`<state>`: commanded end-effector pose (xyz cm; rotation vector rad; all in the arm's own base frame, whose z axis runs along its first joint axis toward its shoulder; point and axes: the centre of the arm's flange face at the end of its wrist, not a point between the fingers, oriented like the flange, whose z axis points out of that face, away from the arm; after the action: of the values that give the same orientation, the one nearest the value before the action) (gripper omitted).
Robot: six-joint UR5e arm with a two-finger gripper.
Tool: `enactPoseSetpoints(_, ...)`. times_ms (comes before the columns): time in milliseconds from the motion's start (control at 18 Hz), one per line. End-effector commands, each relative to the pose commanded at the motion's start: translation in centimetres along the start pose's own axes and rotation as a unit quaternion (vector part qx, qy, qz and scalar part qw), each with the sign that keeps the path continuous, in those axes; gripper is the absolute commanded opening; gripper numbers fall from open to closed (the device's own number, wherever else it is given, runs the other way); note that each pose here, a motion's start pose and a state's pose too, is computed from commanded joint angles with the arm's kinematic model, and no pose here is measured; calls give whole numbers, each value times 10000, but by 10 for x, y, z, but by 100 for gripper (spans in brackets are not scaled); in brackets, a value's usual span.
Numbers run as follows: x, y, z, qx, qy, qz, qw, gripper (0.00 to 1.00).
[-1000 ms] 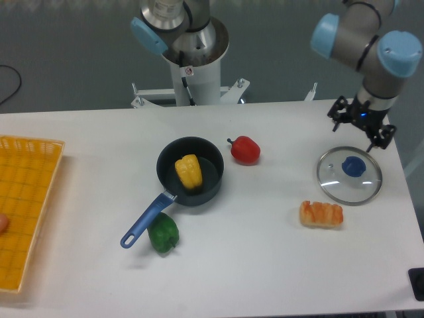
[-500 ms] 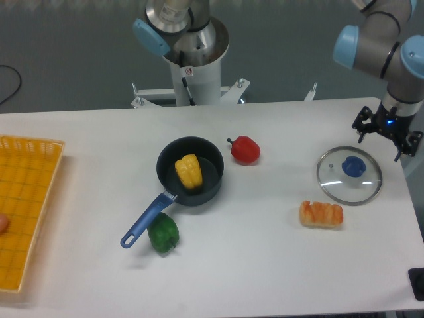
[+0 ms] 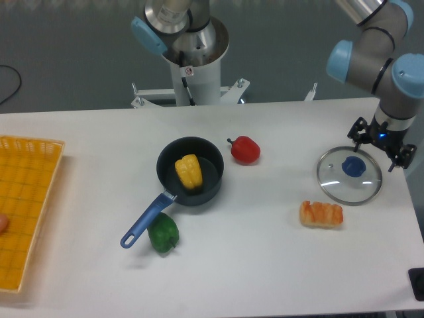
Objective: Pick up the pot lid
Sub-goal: 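Lower the gripper around the blue knob of the glass lid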
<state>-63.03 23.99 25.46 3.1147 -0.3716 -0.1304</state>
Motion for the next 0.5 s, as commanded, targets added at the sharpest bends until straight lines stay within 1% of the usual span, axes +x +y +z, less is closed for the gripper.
enactPoseSetpoints(111,1,-3,2,-103,22,38,9999,100)
enactPoseSetpoints(222,-1,-6,9,-110,7,69,9999,100)
enactPoseSetpoints(333,0,-16,17,-116,59,131,9998,100)
enactPoseSetpoints(500,2,-17,21,-114,90,124,9998,100)
